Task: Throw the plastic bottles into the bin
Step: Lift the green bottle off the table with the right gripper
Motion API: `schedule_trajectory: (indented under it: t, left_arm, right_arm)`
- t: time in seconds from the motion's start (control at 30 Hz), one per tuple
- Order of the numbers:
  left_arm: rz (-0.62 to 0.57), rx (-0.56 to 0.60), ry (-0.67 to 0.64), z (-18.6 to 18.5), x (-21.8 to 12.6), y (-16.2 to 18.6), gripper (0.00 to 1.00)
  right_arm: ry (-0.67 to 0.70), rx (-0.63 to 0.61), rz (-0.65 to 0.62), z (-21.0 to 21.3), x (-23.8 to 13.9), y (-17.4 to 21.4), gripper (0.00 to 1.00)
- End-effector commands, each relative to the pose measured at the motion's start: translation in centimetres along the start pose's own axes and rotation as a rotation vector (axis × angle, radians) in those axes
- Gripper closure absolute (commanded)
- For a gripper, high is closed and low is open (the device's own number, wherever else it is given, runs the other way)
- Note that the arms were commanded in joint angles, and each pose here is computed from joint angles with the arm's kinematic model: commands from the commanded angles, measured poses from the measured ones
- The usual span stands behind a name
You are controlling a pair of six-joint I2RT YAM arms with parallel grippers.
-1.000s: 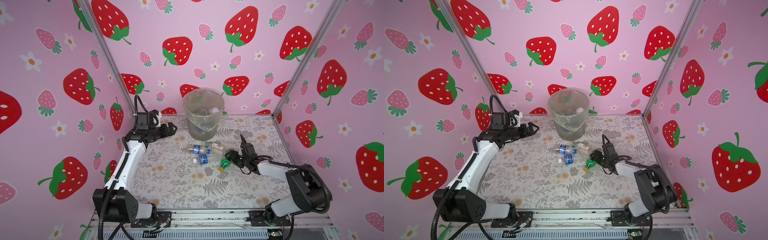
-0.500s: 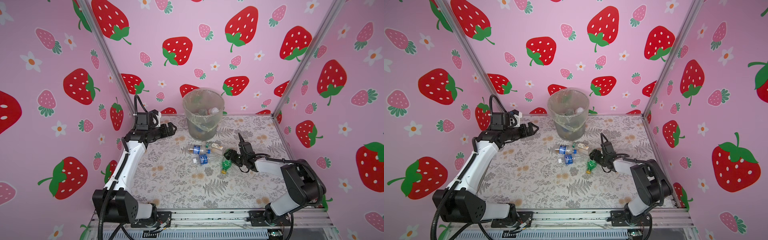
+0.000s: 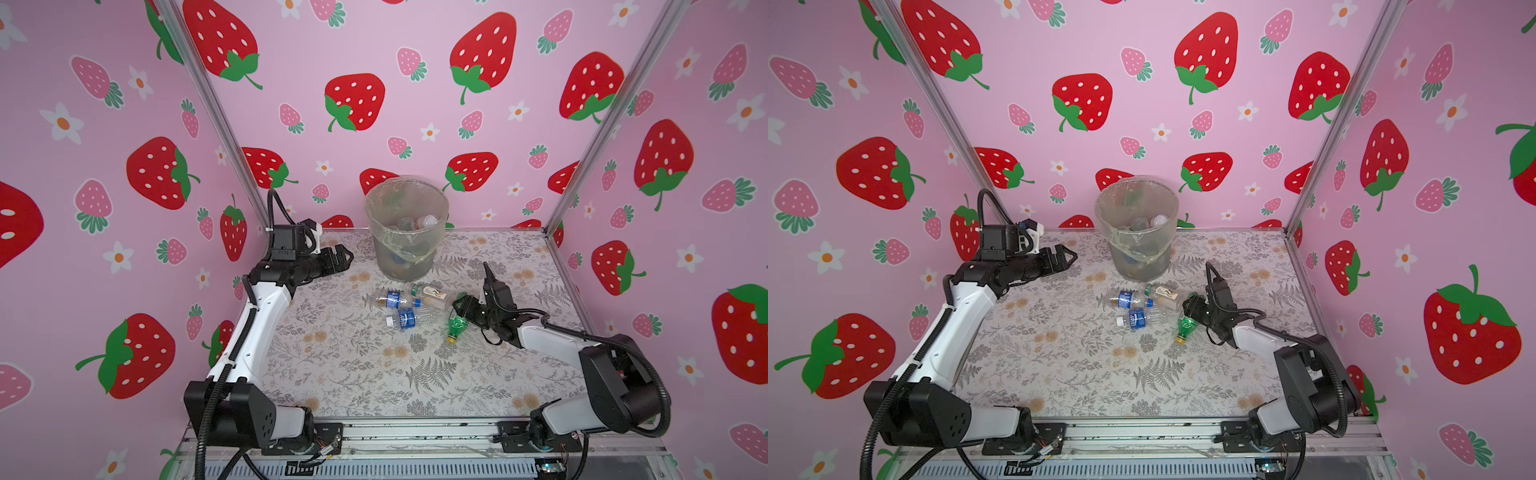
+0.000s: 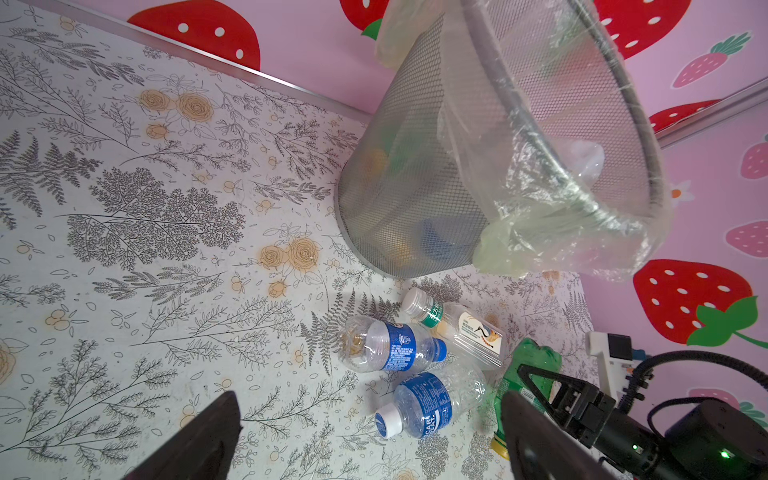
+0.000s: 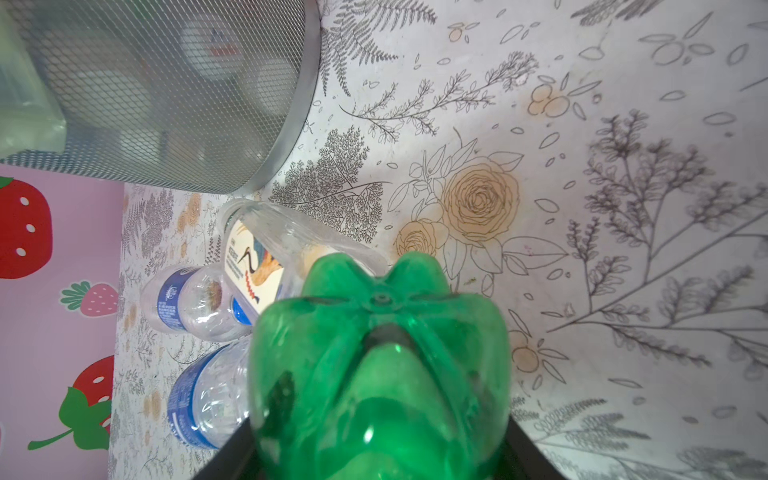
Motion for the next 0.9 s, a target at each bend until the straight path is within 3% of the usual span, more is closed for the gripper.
schedule_trajectory:
  t: [0.0, 0.87]
  left_arm:
    - [-0.018, 0.016, -0.004, -0.1, -0.6, -0.7, 0.01]
    - [0.012, 0.006, -0.044, 0.7, 0.1, -0.2, 0.01]
  right_arm:
    - [0.040, -0.029, -0.031, -0.8, -0.9, -0.4, 0.39]
    - [-0.035, -0.348, -0.393, 6.6, -12.9, -7.2, 0.38]
Point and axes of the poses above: each gripper's point midway between its finger pads, its own x axis out along the fingers, its own z axis along the line the jaws close on, y = z × x, the point moved 2 cm from there along -x, back along the fingers, and after that the axes turned 10 degrees about x, right-handed, at the moved point
